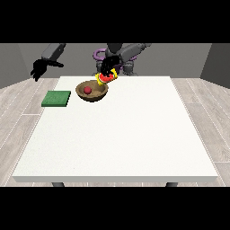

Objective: Pick the cup and pour the ball into the bowl, then pick the bowl and place it on the pad

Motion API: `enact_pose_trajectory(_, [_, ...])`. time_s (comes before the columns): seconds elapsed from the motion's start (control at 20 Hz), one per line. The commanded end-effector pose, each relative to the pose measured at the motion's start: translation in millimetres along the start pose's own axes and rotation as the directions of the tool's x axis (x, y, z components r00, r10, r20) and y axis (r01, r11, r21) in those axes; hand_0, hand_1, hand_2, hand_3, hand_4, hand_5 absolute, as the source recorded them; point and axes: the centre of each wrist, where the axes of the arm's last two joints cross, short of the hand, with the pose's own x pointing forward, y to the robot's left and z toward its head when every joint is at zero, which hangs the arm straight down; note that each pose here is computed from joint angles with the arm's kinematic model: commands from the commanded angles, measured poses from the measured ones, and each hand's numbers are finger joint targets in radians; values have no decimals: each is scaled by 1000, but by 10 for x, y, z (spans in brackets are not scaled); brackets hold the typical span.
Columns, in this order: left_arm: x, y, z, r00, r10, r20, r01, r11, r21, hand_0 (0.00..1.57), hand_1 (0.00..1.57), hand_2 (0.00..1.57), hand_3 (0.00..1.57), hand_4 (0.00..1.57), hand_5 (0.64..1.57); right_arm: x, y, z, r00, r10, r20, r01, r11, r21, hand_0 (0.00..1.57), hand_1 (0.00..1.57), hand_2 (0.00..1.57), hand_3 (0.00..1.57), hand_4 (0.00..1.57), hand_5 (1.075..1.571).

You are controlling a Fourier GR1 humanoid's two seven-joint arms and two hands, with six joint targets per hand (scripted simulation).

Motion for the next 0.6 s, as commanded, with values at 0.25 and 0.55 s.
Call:
enact_pose_trajectory(0.25, [67, 368, -334, 945, -295, 140, 301, 953, -21, 769, 769, 1571, 1571, 1200, 1416, -104, 168, -22, 1000, -15, -2, 15, 1000, 16, 0, 0, 0, 239, 0, 1521])
enact_pose_trajectory(0.55, [-200, 393, -395, 898, -397, 191, 406, 914, -12, 1557, 1557, 1571, 1571, 1191, 1467, -188, 121, 97, 998, 5, -58, -4, 1000, 22, 0, 0, 0, 172, 0, 1516])
